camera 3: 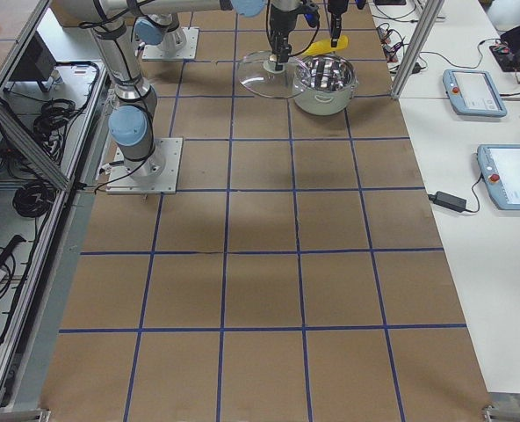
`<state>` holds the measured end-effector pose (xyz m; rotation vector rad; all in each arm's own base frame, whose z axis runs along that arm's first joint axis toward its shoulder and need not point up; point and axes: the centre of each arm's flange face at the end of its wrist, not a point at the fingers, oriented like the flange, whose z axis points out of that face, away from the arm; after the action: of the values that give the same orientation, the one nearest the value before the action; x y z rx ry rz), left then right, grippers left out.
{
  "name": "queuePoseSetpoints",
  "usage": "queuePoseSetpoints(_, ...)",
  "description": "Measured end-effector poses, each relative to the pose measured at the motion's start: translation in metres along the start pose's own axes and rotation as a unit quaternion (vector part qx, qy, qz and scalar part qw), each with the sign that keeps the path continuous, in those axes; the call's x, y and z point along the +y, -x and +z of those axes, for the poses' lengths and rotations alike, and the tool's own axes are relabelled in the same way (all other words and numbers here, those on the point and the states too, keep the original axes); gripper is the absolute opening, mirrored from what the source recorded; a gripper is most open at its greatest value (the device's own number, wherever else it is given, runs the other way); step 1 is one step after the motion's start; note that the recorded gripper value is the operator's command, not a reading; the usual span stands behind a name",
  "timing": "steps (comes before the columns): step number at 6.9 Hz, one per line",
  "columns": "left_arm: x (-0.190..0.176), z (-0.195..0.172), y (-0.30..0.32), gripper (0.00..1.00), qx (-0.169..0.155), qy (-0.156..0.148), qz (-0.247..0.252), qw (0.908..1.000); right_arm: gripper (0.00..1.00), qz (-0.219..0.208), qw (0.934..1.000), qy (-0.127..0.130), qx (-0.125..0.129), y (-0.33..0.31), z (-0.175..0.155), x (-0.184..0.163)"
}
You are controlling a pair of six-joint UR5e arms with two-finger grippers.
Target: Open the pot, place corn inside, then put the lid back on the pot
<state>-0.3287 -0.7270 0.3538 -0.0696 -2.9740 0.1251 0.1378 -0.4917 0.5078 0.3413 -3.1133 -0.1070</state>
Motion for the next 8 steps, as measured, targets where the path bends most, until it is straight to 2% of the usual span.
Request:
queuePoseSetpoints(2, -0.006, 0.021, -0.016, 1.0, -0.001, 0.005, 0.001, 1.0, 0.25, -0.001, 1.0, 0.001, -0.001, 0.001, 0.001, 0.001)
queuePoseSetpoints(4, 0.0, 0.017, -0.016, 1.0, -0.004, 0.015, 0.001, 0.9999, 0.25, -0.001, 1.0, 0.001, -0.001, 0.002, 0.001, 0.001)
queuePoseSetpoints(6, 0.006, -0.01, 0.002, 1.0, -0.016, 0.032, 0.015, 0.9992, 0.25, -0.001, 1.0, -0.001, -0.002, 0.003, 0.001, 0.0)
queuePoseSetpoints(8, 0.018, -0.055, 0.04, 1.0, -0.042, 0.047, 0.043, 0.9971, 0.25, 0.008, 0.9999, -0.005, -0.004, 0.004, -0.002, -0.002)
